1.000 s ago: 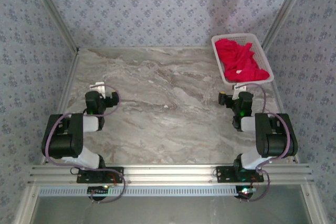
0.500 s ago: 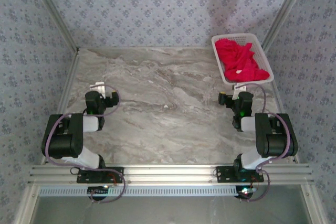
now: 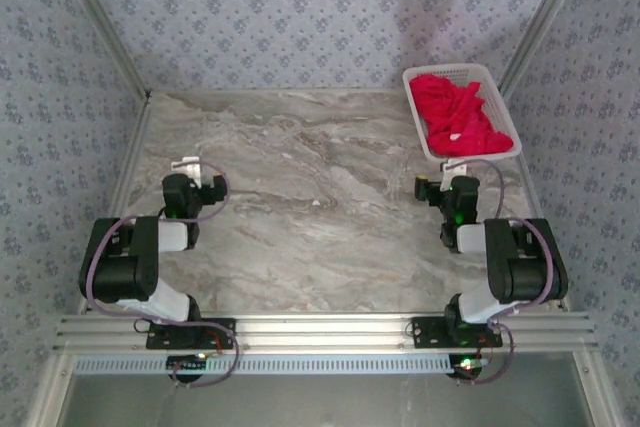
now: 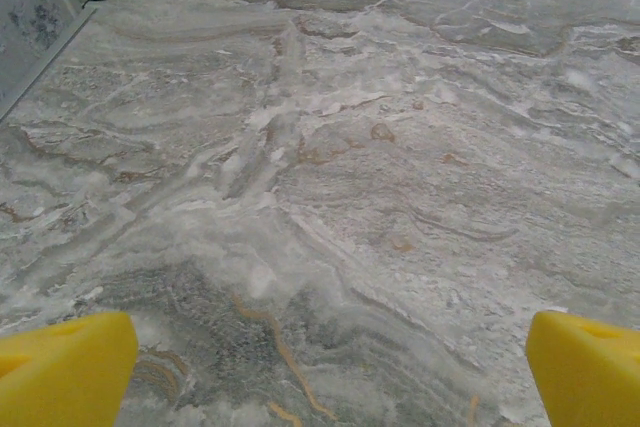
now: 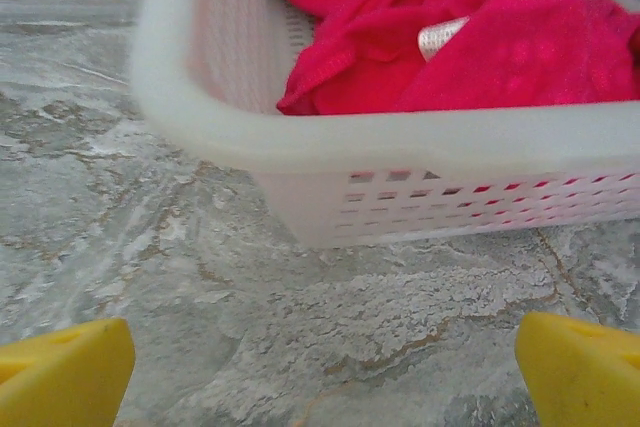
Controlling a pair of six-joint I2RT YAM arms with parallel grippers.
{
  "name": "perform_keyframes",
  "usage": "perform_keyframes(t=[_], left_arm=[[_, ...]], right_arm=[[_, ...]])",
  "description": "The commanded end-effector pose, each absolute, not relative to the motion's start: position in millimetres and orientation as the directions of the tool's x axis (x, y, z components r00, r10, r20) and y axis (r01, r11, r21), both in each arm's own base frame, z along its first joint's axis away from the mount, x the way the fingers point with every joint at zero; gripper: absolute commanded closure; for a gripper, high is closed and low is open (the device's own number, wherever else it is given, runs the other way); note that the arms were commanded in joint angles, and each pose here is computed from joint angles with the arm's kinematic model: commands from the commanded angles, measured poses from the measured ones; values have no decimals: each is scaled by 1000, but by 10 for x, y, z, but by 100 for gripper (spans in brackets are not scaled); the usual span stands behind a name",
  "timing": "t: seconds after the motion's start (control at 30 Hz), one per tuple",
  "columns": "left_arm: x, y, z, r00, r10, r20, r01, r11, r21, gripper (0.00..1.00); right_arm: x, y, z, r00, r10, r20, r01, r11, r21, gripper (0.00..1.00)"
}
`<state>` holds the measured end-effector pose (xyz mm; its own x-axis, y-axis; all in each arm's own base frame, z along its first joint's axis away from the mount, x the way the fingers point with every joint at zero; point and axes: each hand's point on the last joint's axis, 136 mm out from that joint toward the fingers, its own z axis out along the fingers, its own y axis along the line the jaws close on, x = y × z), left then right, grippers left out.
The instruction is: Fold the inside-out t-shirt
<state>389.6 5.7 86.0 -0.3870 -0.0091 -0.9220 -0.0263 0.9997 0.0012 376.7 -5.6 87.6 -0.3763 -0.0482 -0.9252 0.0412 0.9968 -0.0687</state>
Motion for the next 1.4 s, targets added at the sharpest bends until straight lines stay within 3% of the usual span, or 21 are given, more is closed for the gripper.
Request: perform_keyframes(t=[0.0, 0.1, 0.23, 0.33, 0.4, 0.47, 0.63, 0.83, 1.0, 1.1, 1.23, 1.37], left_arm=[[3749, -136, 1181, -340, 37, -940, 62, 998, 17, 0], [3539, -293, 1522, -416, 63, -907, 136, 991, 6, 0], [3313, -404, 1878, -246, -28, -969, 152, 986, -67, 0], [3178, -31, 1824, -254, -299, -920, -130, 953, -274, 0], [3055, 236, 1698, -283, -370, -885, -317, 907, -277, 0], [2957, 442, 1624, -283, -396, -874, -447, 860, -245, 0], [2928, 494, 1527, -274, -436, -857, -489, 831, -266, 0], [2942, 473, 1488, -268, -449, -853, -476, 831, -288, 0], [2946, 473, 1470, -259, -461, -849, -473, 827, -304, 0], [2946, 477, 1466, -260, -464, -847, -472, 826, -308, 0], [2948, 474, 1452, -264, -467, -844, -469, 827, -311, 0], [2941, 486, 1433, -271, -471, -839, -472, 825, -311, 0]], right_arm=[[3633, -140, 1276, -319, -83, -944, 143, 981, -135, 0], [3513, -169, 1547, -416, -5, -909, 228, 968, -110, 0], [3437, -330, 2052, -451, 259, -854, 423, 905, 51, 0], [3400, -374, 2014, -396, 567, -722, 578, 765, 283, 0], [3739, -151, 2148, -432, 597, -676, 405, 798, 445, 0], [3898, -193, 2243, -405, 630, -663, 430, 770, 470, 0], [4300, -415, 2298, -406, 680, -611, 566, 712, 416, 1], [4526, -741, 1798, -455, 769, -450, 727, 612, 311, 9], [4850, -662, 1427, -561, 750, -350, 699, 656, 284, 35], [4943, -616, 1327, -603, 754, -260, 708, 657, 261, 41], [4993, -654, 1227, -622, 761, -182, 742, 648, 171, 29], [4955, -707, 1084, -592, 803, -65, 796, 595, 113, 30]])
